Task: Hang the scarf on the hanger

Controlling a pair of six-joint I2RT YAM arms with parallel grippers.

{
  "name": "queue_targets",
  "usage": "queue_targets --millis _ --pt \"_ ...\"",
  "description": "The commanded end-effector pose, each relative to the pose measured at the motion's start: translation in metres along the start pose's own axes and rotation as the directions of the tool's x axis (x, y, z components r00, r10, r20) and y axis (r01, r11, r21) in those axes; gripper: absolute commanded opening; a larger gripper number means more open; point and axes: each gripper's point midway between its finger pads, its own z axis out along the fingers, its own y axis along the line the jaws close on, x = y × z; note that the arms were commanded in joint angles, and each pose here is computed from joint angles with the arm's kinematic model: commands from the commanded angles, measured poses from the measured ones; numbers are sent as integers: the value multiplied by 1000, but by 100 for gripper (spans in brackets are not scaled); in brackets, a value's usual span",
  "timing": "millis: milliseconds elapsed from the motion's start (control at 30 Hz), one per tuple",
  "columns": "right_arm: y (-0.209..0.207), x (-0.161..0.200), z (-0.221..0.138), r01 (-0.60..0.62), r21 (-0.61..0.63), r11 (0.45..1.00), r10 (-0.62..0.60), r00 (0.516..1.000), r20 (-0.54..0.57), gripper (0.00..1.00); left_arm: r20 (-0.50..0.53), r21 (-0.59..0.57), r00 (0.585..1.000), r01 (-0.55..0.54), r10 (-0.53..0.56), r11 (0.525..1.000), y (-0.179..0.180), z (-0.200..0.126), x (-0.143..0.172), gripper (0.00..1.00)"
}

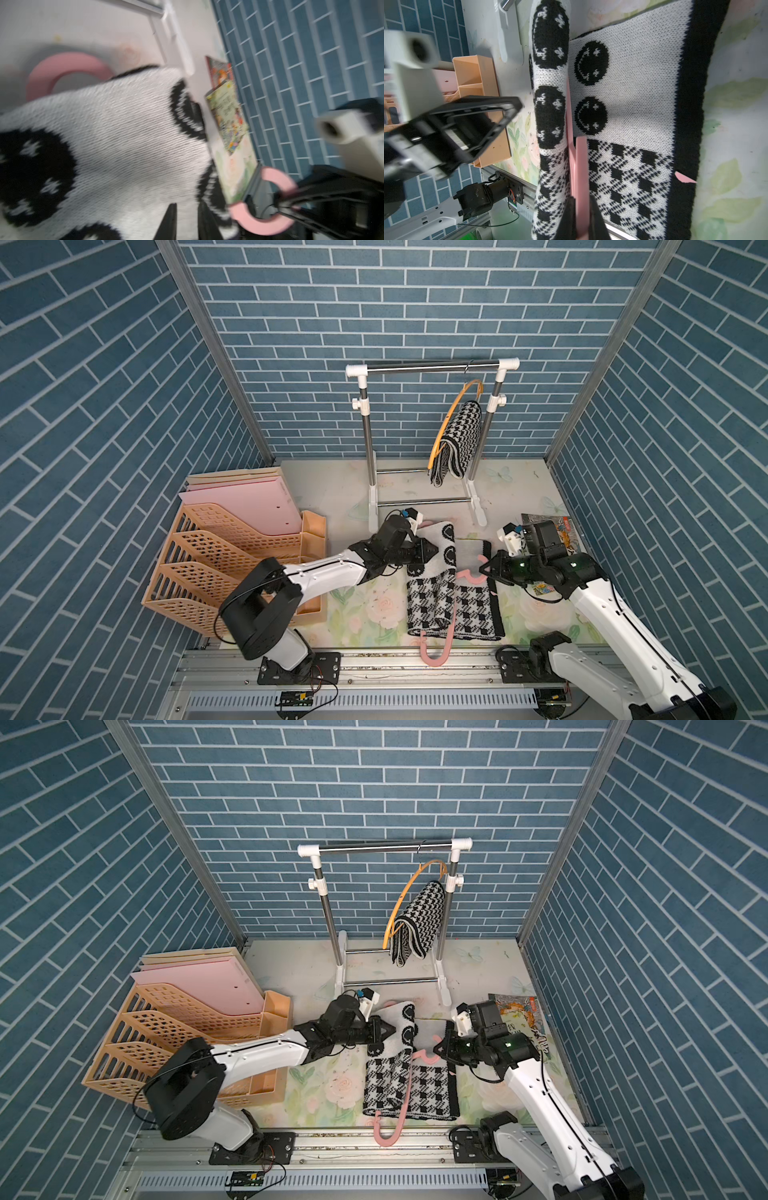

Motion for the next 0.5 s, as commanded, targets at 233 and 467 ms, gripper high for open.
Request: queue_targets --millis 233,467 --pt "-1 4 -11 20 26 999 -20 1000 -3 0 -63 -49 998 1 -4 999 20 41 26 20" --pt "3 6 -14 19 12 1000 -19 1000 -21 0 -148 -196 988 -75 46 978 34 68 58 22"
